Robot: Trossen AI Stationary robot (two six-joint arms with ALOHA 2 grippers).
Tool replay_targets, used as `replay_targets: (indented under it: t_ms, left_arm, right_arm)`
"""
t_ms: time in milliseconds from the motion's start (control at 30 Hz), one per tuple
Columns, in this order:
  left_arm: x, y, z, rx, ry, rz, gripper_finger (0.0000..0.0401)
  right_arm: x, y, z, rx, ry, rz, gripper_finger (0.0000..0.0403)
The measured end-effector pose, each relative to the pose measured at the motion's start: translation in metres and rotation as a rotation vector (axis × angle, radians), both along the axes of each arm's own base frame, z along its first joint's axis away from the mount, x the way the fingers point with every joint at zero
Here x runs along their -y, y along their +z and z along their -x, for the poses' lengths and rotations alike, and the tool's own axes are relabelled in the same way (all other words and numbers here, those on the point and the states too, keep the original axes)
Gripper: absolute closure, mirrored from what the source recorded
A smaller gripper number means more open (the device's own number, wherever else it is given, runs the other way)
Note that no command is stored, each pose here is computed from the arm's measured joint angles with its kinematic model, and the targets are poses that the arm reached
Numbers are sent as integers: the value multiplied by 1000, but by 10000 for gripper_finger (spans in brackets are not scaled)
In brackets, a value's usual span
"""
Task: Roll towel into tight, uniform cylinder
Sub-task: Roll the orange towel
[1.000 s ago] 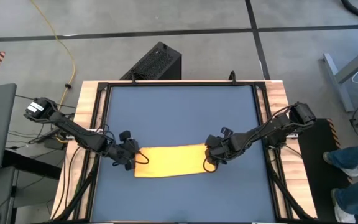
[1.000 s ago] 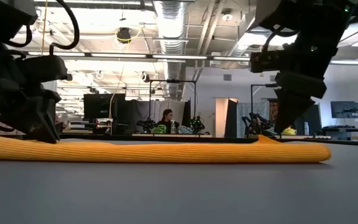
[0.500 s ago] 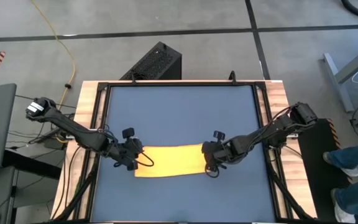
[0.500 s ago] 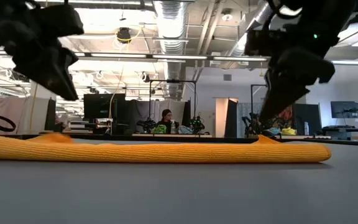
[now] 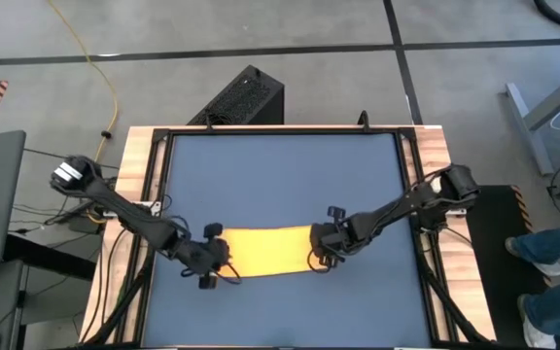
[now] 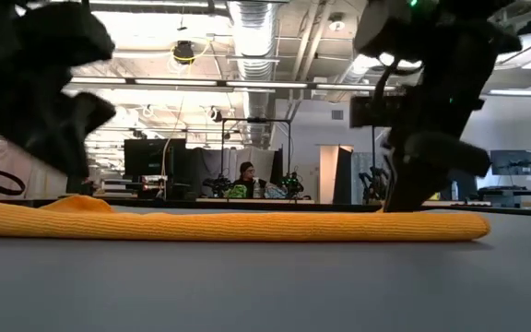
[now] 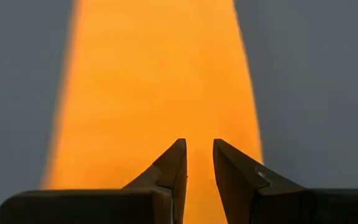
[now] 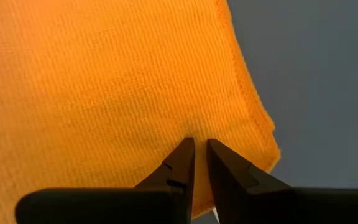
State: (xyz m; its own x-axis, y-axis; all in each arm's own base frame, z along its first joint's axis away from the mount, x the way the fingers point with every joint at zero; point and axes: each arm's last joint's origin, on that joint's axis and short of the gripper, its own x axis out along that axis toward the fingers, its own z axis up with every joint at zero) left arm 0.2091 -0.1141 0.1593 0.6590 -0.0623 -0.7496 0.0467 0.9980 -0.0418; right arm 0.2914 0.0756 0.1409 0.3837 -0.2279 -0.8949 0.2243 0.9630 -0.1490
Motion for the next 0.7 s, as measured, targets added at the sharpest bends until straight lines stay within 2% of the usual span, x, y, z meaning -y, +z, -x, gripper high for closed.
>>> replay_targets:
  t_ms: [133,267,400,533,700]
  left_arm:
    - [6,-18,-3,-94,-74,21,333]
    - [1,-28,-5,-154,-68,-19,333]
    - [-9,-31,-5,-213,-52,-58,333]
    - [-24,-29,-2,-250,-21,-141,333]
    - [-46,-21,2,-284,-4,-272,333]
  right_arm:
    - [3,-3,-2,-20,-37,-80,332]
    - [-6,0,2,-18,-77,-149,332]
    - [-26,2,10,-51,-52,-261,332]
    - [-45,2,16,-64,-45,-345,332]
    - [-67,13,13,-55,69,-406,332]
